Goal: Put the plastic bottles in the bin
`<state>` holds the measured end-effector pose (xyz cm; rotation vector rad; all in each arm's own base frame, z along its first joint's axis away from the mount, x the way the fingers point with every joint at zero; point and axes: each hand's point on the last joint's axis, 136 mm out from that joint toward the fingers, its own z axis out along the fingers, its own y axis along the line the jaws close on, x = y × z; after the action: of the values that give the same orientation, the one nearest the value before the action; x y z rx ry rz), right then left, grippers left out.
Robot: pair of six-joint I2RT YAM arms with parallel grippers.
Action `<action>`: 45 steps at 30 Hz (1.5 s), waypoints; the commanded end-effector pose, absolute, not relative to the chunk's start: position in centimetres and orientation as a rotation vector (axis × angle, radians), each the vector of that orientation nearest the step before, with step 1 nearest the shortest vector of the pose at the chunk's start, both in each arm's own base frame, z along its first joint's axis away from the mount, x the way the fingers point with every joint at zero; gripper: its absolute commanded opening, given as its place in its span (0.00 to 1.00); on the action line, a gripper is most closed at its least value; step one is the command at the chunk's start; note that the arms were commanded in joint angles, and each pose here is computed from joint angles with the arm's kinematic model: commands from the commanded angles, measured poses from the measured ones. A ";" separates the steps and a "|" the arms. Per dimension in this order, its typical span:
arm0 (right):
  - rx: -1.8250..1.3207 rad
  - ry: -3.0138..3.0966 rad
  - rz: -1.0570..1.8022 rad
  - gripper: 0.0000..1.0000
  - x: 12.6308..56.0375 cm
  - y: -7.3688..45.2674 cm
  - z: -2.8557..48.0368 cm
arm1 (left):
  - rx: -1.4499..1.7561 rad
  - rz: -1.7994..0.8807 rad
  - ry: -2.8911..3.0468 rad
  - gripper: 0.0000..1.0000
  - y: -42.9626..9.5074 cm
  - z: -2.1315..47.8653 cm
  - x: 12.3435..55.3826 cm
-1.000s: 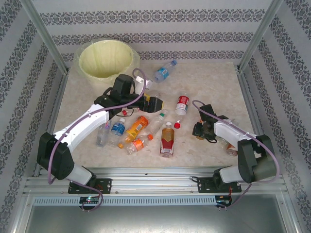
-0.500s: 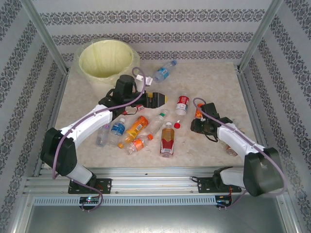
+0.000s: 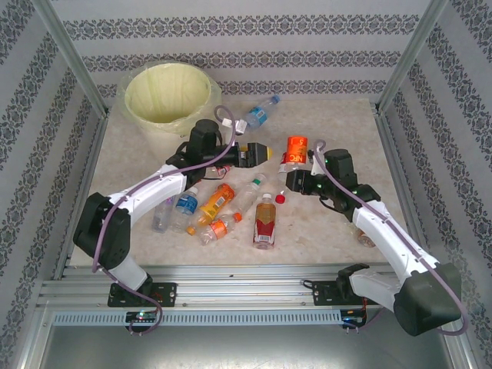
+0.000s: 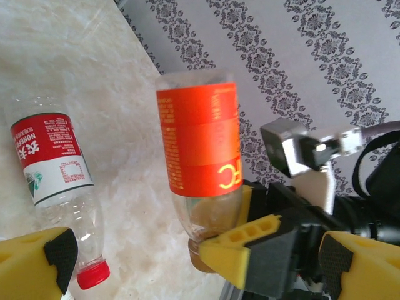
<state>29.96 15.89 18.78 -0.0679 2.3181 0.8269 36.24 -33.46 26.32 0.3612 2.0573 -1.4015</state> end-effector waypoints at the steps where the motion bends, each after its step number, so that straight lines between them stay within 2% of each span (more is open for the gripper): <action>1: -0.178 2.214 1.021 0.45 29.4 18.7 22.5 | 0.405 -1.486 1.961 1.00 -34.8 28.9 36.1; 12: -0.299 2.163 1.163 0.47 28.3 21.5 24.7 | 0.413 -1.616 1.877 1.00 -36.0 30.4 36.5; 24: -0.350 2.176 1.185 0.47 27.9 23.3 24.3 | 0.421 -1.665 1.887 0.97 -36.2 30.8 35.9; 32: -0.337 2.217 1.132 0.47 28.2 23.2 22.9 | 0.416 -1.690 1.881 0.82 -36.0 31.2 35.5; 40: -0.342 2.215 1.116 0.47 28.1 23.2 22.7 | 0.434 -1.715 1.855 0.63 -36.1 32.5 35.0; 45: -0.340 2.208 1.107 0.50 28.0 23.0 22.9 | 0.440 -1.698 1.857 0.59 -36.0 32.7 35.1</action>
<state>27.34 23.24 22.26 -0.3405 2.2374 1.1594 36.62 -35.28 28.44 0.3079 1.9862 -1.6436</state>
